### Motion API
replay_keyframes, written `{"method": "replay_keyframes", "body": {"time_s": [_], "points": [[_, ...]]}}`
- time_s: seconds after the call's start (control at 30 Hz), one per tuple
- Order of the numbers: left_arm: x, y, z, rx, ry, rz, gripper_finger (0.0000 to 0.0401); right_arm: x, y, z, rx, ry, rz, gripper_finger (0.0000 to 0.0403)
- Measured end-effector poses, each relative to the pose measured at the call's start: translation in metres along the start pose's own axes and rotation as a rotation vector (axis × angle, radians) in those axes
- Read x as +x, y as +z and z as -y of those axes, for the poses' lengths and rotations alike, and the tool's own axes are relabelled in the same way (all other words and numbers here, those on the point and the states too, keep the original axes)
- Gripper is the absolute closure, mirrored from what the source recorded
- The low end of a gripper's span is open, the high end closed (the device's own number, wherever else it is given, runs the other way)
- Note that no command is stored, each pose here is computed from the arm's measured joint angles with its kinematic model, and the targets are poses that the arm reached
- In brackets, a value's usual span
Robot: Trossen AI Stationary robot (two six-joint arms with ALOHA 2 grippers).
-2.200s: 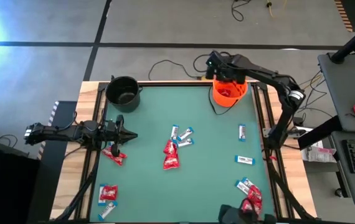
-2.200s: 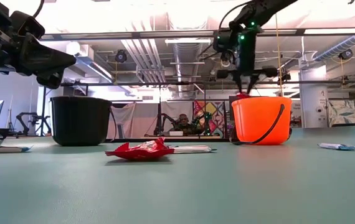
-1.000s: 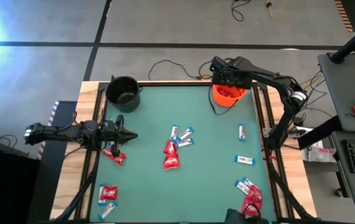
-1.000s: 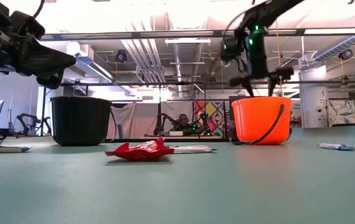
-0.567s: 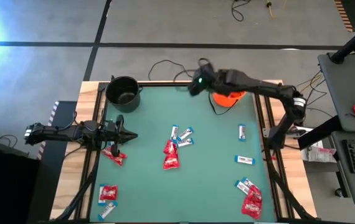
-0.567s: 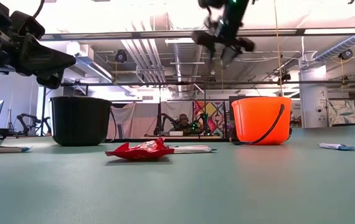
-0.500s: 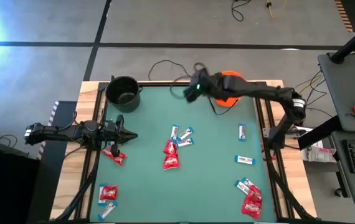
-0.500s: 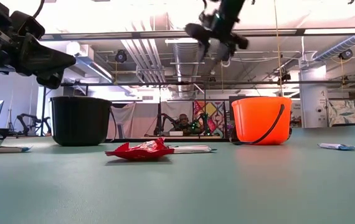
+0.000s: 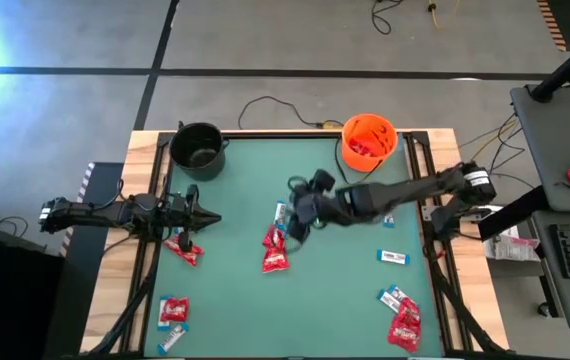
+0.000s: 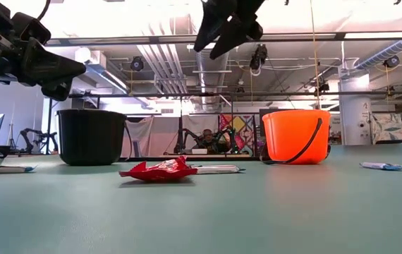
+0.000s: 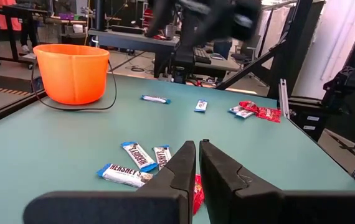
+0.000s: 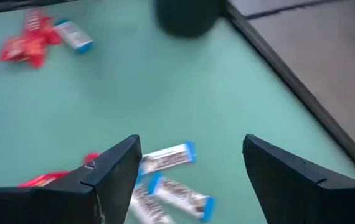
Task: Sort candy by brand, put in halloween buckets
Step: Put the red candy into the orange bucket
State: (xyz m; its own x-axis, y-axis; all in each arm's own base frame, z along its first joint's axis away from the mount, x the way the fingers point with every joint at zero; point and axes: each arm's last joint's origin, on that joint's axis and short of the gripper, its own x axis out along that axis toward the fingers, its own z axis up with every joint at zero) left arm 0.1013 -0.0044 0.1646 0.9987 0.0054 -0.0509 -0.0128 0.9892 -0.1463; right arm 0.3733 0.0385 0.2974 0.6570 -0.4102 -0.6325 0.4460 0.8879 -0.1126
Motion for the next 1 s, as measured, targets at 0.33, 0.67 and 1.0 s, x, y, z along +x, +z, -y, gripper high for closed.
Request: {"method": "replay_keyframes", "body": {"time_s": [0.33, 0.67, 1.0], "points": [[0.0, 0.0, 0.0, 0.0, 0.0, 0.0, 0.0395, 0.019, -0.04, -0.03, 0.021, 0.199, 0.13, 0.0098], [0.0, 0.0, 0.0, 0.0, 0.0, 0.0, 0.0395, 0.033, -0.053, -0.04, -0.096, 0.309, 0.068, 0.0092], [0.0, 0.0, 0.0, 0.0, -0.001, 0.001, 0.0395, 0.08, -0.069, -0.068, -0.137, 0.306, -0.025, 0.0096]]}}
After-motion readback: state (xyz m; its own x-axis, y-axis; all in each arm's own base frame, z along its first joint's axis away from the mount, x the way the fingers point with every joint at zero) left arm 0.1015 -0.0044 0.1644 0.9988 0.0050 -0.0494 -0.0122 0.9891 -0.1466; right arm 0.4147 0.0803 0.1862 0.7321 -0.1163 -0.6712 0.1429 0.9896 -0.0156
